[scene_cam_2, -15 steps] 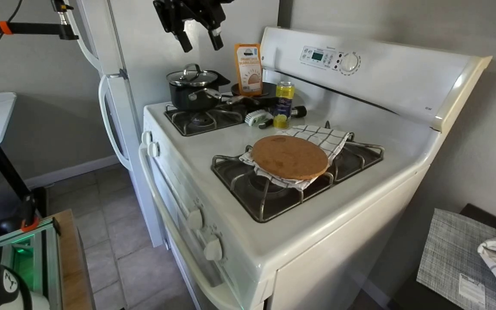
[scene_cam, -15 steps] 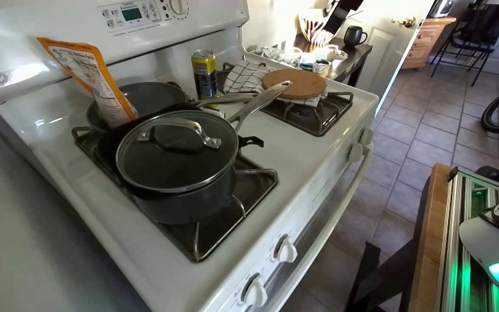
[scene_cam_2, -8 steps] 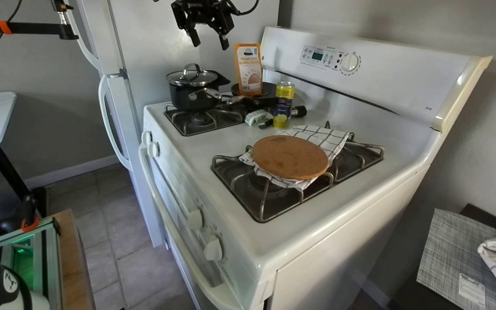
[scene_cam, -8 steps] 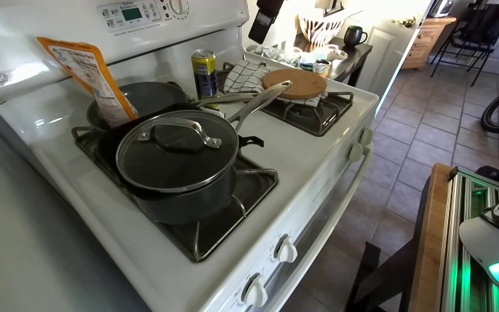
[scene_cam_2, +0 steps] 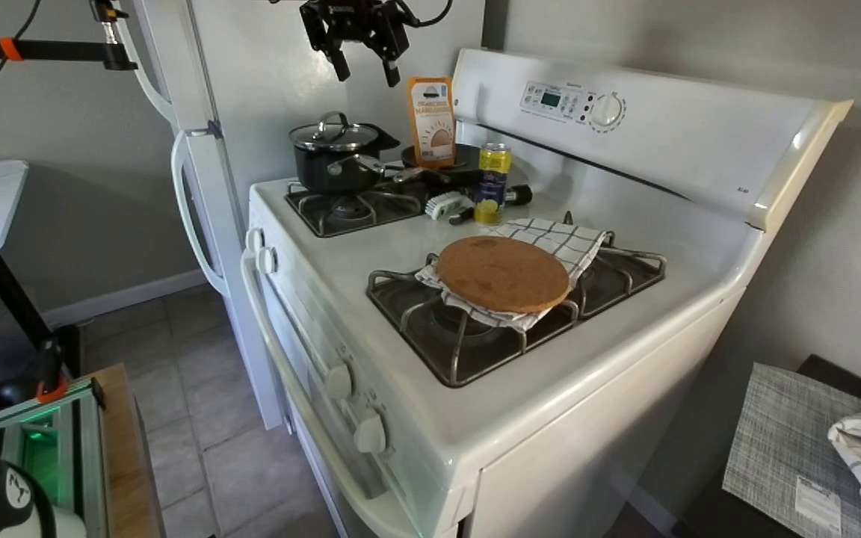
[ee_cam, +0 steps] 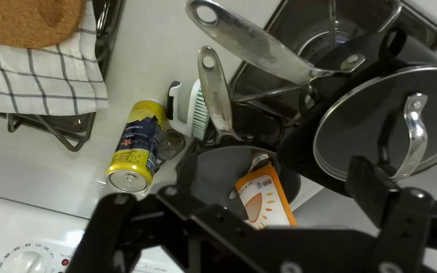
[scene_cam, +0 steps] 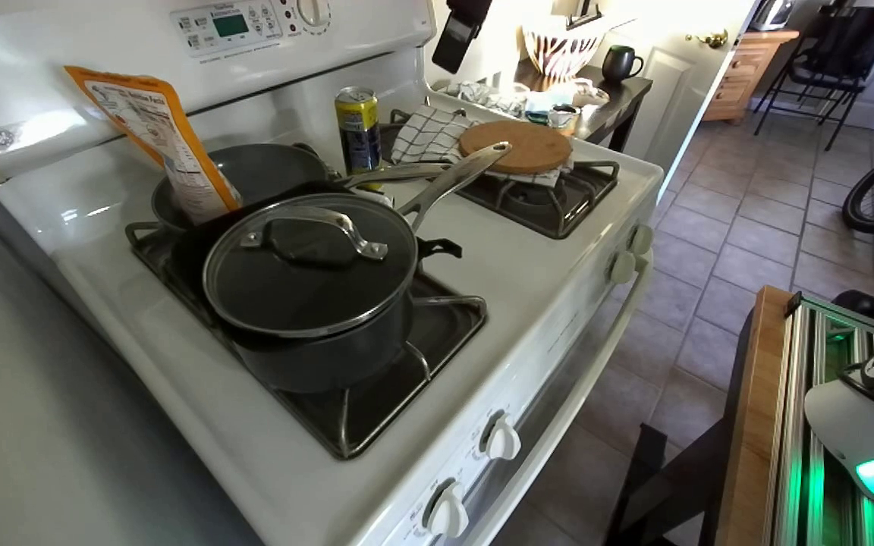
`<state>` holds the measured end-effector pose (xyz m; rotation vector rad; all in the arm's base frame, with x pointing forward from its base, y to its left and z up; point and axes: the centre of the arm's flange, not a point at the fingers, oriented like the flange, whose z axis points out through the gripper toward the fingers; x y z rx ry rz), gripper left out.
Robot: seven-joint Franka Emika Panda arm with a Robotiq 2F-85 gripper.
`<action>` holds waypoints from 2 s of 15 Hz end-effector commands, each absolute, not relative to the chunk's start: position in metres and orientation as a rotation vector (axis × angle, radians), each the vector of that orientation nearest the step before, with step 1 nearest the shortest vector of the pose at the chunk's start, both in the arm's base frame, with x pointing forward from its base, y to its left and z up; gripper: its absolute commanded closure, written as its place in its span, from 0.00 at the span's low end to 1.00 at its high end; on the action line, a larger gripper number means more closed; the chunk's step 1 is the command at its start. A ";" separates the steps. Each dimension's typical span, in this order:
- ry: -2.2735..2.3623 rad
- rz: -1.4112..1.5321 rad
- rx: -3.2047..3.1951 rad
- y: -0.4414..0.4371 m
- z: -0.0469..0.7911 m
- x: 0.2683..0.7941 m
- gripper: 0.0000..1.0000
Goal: Put the glass lid on the coaster.
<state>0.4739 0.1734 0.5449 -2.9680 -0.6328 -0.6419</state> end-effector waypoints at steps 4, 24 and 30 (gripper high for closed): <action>-0.503 -0.582 -2.901 0.239 0.522 0.494 0.00; -0.620 -0.321 -2.919 0.299 0.482 0.511 0.00; -0.692 -0.234 -2.907 0.320 0.458 0.519 0.00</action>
